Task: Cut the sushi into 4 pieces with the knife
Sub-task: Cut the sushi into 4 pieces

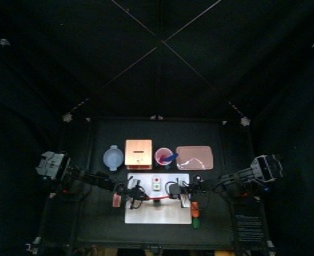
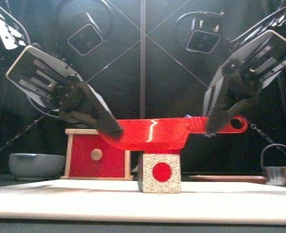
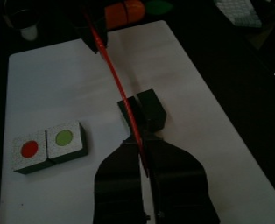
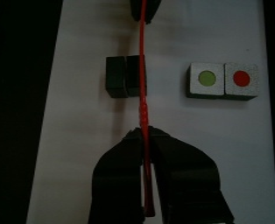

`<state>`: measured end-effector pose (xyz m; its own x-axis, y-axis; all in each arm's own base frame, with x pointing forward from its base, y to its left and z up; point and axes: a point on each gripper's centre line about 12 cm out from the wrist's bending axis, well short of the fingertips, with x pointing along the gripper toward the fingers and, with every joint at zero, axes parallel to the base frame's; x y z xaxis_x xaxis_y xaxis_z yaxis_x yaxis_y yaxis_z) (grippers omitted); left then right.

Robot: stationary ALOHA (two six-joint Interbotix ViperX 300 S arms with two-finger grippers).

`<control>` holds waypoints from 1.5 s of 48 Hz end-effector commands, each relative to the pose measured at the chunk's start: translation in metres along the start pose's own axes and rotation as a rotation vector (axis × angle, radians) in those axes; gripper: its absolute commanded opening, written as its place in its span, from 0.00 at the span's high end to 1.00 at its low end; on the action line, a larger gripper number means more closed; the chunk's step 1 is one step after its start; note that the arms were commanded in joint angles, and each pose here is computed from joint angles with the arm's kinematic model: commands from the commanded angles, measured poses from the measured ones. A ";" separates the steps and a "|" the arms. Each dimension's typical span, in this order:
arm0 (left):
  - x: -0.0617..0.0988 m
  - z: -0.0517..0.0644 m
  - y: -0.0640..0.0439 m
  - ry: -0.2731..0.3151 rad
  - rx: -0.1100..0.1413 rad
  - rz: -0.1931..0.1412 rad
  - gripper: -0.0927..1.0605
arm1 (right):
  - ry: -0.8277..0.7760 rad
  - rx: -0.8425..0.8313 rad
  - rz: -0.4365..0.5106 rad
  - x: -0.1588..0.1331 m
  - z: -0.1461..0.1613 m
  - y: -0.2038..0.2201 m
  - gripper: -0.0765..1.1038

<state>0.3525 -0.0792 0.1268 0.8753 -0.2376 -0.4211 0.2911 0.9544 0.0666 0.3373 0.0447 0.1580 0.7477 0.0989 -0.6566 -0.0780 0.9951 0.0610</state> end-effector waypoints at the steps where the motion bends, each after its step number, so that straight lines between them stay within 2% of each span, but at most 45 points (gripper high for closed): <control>1: 0.000 0.030 -0.010 -0.097 0.025 -0.024 0.72 | -0.072 0.007 0.003 -0.007 0.020 0.000 0.85; 5: 0.002 0.028 -0.013 -0.096 0.024 -0.032 0.72 | -0.067 0.008 0.008 -0.005 0.018 0.002 0.85; 12: 0.007 0.024 -0.018 -0.092 0.004 -0.036 0.72 | -0.047 0.010 0.007 0.001 0.014 0.002 0.85; 22: 0.015 0.008 -0.017 -0.047 -0.020 -0.023 0.72 | -0.023 0.011 0.004 0.010 0.009 0.001 0.85; 30: 0.020 0.001 -0.016 -0.026 -0.041 -0.013 0.72 | -0.013 0.009 0.006 0.013 0.007 0.002 0.85; 40: 0.022 -0.001 -0.020 -0.021 -0.041 -0.019 0.72 | -0.013 0.015 0.011 0.015 0.006 0.004 0.85; 45: 0.024 -0.005 -0.020 -0.009 -0.045 -0.017 0.72 | 0.000 0.018 0.011 0.018 0.003 0.004 0.85; 51: 0.028 -0.017 -0.020 0.025 -0.058 -0.011 0.72 | 0.013 0.022 0.010 0.023 -0.001 0.004 0.85; 59: 0.037 -0.037 -0.019 0.081 -0.090 0.010 0.72 | 0.055 0.042 0.008 0.036 -0.013 0.005 0.85; 63: 0.040 -0.042 -0.016 0.094 -0.101 0.024 0.72 | 0.063 0.041 0.008 0.039 -0.015 0.005 0.85; 72: 0.038 -0.037 -0.009 0.085 -0.106 0.039 0.72 | 0.049 0.033 0.006 0.037 -0.011 0.003 0.85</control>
<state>0.3575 -0.0896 0.0675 0.8320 -0.1872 -0.5223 0.2060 0.9783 -0.0225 0.3426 0.0553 0.1093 0.6606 0.1075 -0.7430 -0.0640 0.9942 0.0869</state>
